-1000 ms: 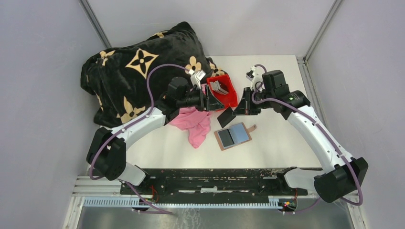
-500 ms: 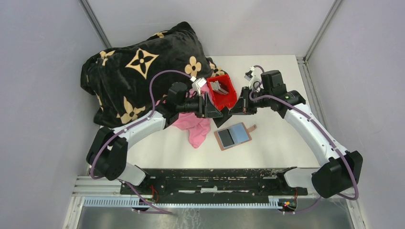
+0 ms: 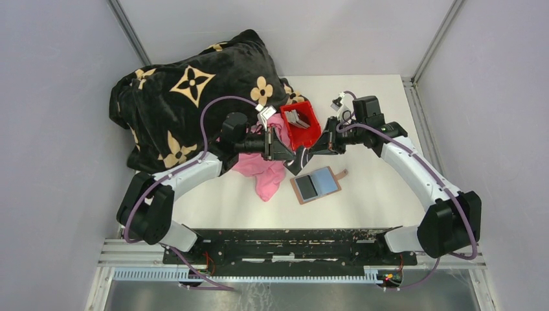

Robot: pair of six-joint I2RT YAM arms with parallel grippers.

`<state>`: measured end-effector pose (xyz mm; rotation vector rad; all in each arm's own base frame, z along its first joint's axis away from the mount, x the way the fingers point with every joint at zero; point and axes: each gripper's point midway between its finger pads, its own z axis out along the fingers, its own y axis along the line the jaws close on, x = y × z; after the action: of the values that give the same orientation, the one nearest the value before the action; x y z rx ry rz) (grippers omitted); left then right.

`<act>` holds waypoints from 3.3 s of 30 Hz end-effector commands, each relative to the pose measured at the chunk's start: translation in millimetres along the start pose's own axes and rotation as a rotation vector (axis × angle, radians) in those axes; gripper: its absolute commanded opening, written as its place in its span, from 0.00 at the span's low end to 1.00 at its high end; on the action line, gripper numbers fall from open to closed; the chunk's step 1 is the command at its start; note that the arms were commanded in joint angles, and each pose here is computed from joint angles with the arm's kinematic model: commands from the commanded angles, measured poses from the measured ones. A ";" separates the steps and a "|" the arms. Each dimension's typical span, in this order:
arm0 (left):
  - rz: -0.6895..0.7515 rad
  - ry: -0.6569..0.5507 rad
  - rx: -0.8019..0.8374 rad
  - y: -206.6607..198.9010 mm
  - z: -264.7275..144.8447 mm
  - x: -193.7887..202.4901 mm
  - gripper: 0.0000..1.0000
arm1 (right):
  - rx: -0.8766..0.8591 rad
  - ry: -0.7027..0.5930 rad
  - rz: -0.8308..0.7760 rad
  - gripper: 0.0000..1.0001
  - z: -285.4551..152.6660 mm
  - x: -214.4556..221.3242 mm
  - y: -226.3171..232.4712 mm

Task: Put the credit cards into the card holder
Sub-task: Pick up the credit card from the card holder, then insert the credit card into the card holder.

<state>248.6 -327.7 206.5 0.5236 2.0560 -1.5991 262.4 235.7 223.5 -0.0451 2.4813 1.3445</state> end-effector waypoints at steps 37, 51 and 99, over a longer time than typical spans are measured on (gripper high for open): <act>-0.350 -0.656 -0.627 63.5 46.0 58.8 0.03 | 0.797 -0.244 0.166 0.01 -28.6 -1.0 -174.1; -0.490 -0.750 -0.585 79.9 65.3 75.0 0.03 | 0.886 -0.175 0.238 0.01 -4.2 3.0 -211.1; -0.513 -0.897 -0.562 115.3 17.1 104.6 0.03 | 0.943 0.158 0.226 0.01 42.9 63.9 -221.2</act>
<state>224.4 -335.0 32.5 -0.8038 1.9042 -1.0733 255.7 141.6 10.9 0.3429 3.0398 0.1157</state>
